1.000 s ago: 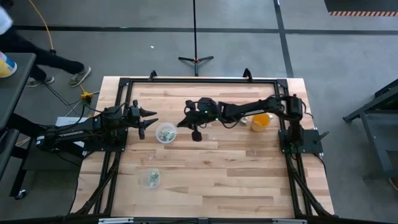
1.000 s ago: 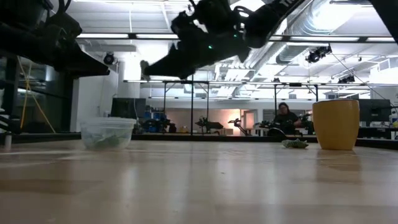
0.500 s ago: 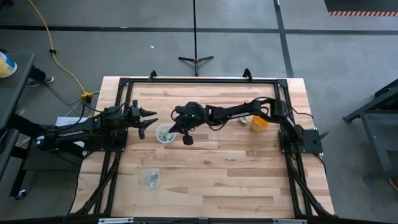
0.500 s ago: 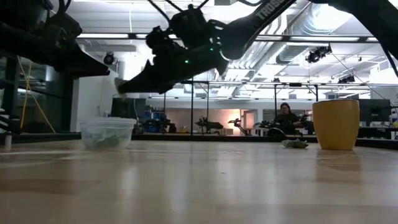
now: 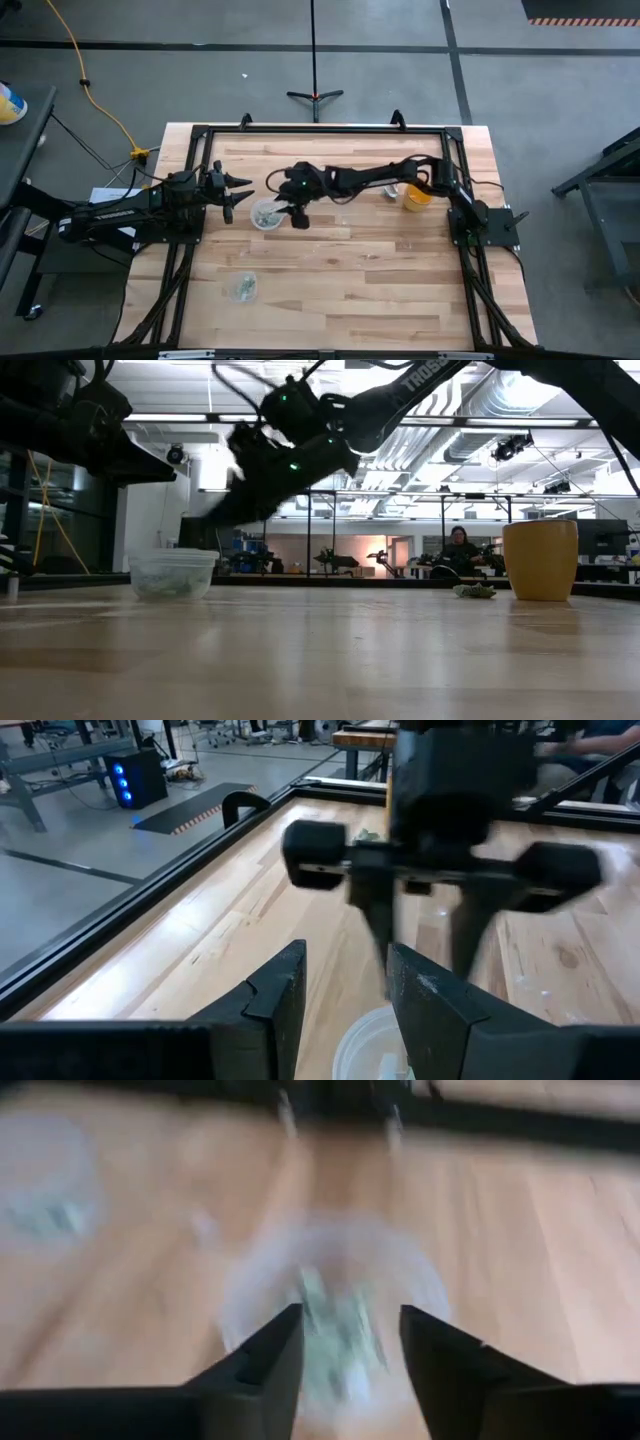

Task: Pick and place Stevia / Truvia into bins
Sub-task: Put the stevia packet in the top transparent container

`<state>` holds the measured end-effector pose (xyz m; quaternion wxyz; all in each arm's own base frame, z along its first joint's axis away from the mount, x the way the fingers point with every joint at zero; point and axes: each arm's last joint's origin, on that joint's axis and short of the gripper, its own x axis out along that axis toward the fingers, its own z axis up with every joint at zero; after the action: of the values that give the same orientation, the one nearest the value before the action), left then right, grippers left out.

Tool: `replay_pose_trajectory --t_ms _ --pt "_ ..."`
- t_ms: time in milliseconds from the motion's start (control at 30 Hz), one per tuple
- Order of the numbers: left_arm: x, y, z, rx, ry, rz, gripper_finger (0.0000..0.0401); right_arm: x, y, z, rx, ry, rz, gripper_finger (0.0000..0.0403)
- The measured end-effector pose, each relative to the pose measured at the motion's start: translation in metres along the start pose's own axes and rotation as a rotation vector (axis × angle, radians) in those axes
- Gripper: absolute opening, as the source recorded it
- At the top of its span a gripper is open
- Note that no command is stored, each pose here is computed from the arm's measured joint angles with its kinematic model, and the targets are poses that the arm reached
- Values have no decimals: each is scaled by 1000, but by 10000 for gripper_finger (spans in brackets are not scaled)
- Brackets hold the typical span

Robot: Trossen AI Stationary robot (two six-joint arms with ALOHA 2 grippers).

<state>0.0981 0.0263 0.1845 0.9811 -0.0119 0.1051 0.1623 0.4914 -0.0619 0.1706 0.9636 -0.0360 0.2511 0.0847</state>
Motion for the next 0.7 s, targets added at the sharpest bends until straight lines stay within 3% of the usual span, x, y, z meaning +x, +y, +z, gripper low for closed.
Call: replay_pose_trajectory --t_ms 133,267,533,700 --pt "0 0 -1 -3 10 0 177 -27 -15 -4 43 197 -50 195" --pt "0 0 -1 -3 14 0 177 -61 -25 -15 89 462 -70 207" --pt "0 0 -3 -1 33 0 177 -111 -33 -56 229 1060 -171 185" --pt "0 0 -4 6 43 0 177 -125 -29 -61 234 1217 -176 160"
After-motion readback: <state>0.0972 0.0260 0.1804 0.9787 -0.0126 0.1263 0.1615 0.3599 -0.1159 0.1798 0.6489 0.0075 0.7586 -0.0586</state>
